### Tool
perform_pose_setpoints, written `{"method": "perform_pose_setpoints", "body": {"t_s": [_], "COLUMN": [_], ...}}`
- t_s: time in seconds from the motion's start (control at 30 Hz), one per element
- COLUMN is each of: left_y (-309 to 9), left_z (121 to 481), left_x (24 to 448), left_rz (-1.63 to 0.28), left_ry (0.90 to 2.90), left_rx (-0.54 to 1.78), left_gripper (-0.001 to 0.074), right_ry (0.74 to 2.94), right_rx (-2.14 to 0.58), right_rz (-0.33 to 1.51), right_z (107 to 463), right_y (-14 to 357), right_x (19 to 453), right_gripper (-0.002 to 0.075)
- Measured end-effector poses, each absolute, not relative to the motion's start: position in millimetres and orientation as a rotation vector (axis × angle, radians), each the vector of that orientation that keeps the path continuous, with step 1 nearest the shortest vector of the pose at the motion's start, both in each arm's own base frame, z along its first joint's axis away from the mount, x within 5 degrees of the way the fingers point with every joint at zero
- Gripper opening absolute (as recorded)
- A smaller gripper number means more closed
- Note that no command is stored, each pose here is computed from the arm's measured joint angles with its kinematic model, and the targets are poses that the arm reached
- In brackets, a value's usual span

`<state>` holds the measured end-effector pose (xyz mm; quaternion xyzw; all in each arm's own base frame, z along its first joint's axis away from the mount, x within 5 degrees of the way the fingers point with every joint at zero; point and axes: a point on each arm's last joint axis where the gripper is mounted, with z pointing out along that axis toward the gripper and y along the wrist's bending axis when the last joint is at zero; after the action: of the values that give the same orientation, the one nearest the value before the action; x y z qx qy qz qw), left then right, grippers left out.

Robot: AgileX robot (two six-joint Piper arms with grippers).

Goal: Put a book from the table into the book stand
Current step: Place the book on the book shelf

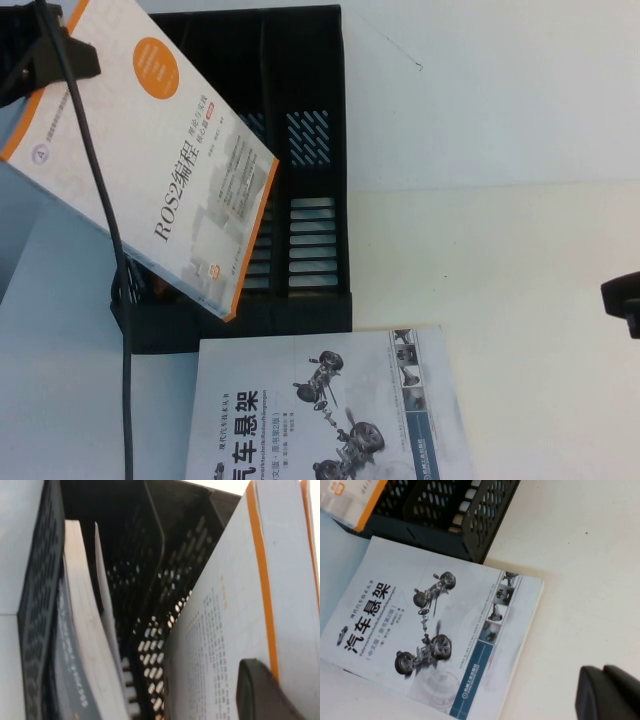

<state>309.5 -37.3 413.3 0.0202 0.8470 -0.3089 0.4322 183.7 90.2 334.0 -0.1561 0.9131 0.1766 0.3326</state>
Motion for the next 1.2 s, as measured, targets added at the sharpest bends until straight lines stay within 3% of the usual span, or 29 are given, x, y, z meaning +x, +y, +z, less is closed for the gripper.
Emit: {"method": "perform_pose_setpoints", "body": {"t_s": [0.2, 0.6, 0.93, 1.2], "left_y": [-35, -36, -30, -32], "left_z": [410, 457, 456, 455], "left_x": [319, 312, 308, 306], "left_rz": [-0.712, -0.682, -0.585, -0.619], "left_ry": [2.116, 2.03, 2.116, 2.148], "left_rx": [0.058, 0.121, 0.12, 0.099], "left_gripper": [0.0106, 0.0106, 0.0106, 0.0106], "right_ry": [2.387, 2.388, 2.39, 2.39], "right_rx": [-0.414, -0.419, -0.42, -0.42], "right_rz": [0.449, 0.438, 0.438, 0.438], "right_z": [334, 333, 333, 333], "right_y": [90, 89, 89, 89], "right_x": [184, 184, 184, 184], "right_gripper": [0.0006, 0.0006, 0.0006, 0.0006]}}
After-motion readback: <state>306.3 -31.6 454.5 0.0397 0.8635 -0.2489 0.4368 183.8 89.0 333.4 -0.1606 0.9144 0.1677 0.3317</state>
